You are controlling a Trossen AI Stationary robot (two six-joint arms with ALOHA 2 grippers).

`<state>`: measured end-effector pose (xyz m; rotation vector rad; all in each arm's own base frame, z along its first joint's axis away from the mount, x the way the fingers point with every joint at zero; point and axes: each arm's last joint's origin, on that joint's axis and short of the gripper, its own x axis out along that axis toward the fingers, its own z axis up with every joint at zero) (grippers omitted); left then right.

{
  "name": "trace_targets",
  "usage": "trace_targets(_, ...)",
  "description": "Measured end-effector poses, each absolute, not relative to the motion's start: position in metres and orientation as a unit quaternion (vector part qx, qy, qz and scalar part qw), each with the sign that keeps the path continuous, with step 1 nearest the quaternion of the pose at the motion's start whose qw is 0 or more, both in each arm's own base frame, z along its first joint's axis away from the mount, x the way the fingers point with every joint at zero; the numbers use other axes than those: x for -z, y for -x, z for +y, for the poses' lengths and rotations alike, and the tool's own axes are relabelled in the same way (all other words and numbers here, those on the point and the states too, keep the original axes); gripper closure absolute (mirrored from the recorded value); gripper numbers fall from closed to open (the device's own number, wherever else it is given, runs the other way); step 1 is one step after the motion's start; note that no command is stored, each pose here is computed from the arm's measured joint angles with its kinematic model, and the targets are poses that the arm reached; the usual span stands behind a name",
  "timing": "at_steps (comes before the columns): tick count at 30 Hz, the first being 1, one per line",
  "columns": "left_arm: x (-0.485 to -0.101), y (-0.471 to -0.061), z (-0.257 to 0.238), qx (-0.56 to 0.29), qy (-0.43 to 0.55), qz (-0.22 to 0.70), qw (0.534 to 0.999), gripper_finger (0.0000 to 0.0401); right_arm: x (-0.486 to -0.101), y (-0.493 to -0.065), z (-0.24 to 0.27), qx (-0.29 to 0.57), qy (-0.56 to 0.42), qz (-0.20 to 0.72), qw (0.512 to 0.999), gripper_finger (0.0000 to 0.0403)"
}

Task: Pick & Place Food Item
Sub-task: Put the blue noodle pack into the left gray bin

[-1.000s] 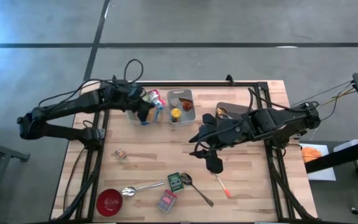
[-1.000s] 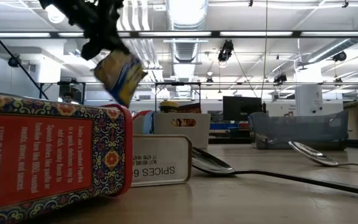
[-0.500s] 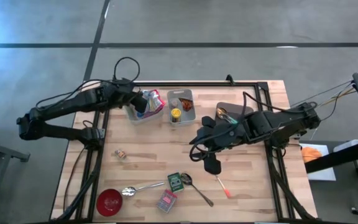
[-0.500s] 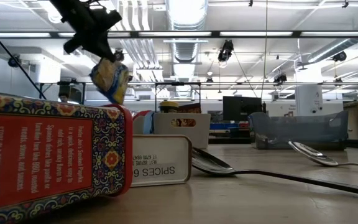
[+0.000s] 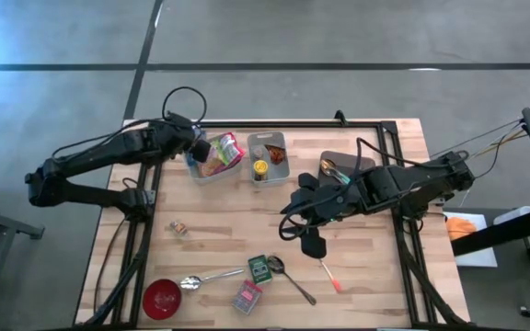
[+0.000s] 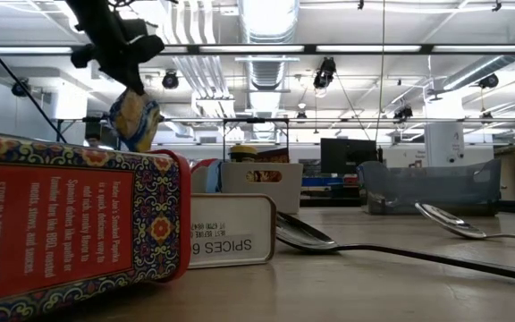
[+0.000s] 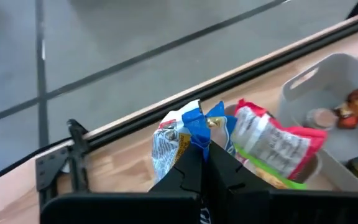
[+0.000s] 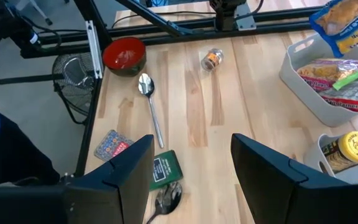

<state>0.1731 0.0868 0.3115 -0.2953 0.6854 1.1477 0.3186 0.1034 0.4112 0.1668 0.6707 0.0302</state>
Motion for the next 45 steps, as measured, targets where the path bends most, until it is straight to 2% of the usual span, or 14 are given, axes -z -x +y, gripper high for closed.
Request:
trace_targets(11,-0.291,-0.184,0.093,-0.558,0.101,0.374,0.734,0.0401,-0.411,-0.319,0.103,-0.012,-0.087,0.328,0.941,0.0191)
trace_targets(27,-0.237,-0.229,0.091,-0.526,0.046,0.492,0.693,0.0401,-0.403,-0.32,0.104,-0.004,-0.099,0.339,0.936,0.0191)
trace_targets(34,-0.22,-0.241,0.087,-0.514,0.084,0.506,0.688,0.0401,-0.403,-0.32,0.104,-0.004,-0.099,0.339,0.936,0.0191)
trace_targets(45,-0.22,-0.248,0.083,-0.484,0.149,0.486,0.712,0.0401,-0.403,-0.32,0.104,-0.004,-0.097,0.339,0.936,0.0191)
